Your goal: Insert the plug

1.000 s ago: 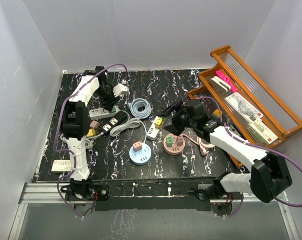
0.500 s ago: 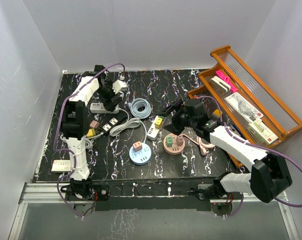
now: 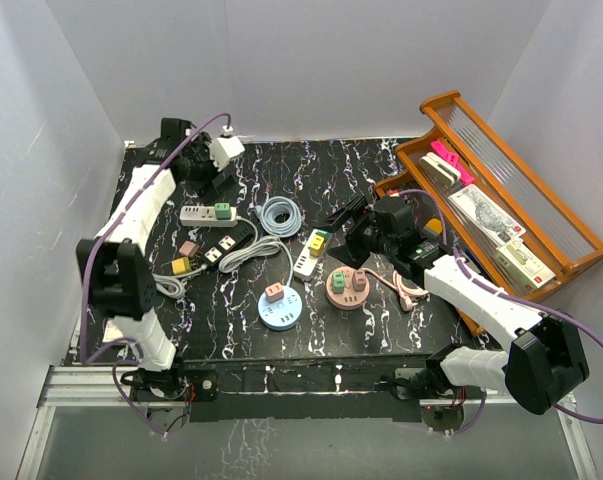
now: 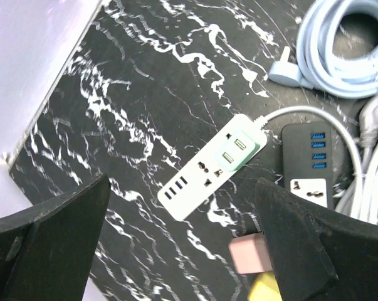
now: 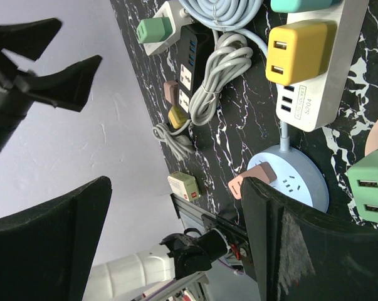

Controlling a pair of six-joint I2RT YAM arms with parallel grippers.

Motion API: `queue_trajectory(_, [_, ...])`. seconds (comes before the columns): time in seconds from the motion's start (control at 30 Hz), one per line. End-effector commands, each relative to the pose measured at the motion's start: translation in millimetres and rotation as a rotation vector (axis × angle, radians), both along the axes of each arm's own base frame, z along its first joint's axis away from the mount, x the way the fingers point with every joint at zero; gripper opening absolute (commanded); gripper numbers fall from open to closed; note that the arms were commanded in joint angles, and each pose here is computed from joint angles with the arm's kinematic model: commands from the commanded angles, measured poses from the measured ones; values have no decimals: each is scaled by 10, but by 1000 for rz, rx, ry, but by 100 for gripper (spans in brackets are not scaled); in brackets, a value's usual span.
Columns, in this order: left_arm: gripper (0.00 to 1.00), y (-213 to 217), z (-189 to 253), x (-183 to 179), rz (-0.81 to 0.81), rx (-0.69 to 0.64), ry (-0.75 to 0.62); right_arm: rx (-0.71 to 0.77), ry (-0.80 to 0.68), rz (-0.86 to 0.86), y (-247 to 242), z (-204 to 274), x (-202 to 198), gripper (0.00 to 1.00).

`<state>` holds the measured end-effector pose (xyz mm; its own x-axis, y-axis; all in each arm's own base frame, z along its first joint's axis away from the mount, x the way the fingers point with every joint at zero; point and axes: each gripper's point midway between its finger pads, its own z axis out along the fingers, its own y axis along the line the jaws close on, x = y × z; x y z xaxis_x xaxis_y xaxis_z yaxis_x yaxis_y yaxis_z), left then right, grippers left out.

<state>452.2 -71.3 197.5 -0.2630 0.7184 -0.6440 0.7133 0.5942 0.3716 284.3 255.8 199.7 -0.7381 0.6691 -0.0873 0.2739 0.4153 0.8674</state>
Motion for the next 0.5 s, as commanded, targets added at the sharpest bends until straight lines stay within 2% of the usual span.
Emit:
queue_trajectory(0.0, [98, 124, 566, 128, 319, -274, -215, 11, -94, 1, 0, 190, 25, 83])
queue_trajectory(0.1, [98, 298, 748, 104, 599, -426, -190, 11, -100, 0, -15, 163, 13, 83])
queue_trajectory(0.17, [98, 400, 727, 23, 742, -468, -145, 16, -104, 8, -8, 148, 1, 83])
queue_trajectory(0.3, [98, 516, 337, -266, 946, -594, -70, 20, -106, 25, 3, 135, -31, 83])
queue_trajectory(0.4, [98, 635, -134, -552, 1123, -577, 38, 22, -115, 30, -13, 138, -72, 83])
queue_trajectory(0.47, [94, 701, -427, -766, 1219, -539, 112, 22, -128, 26, -40, 154, -95, 84])
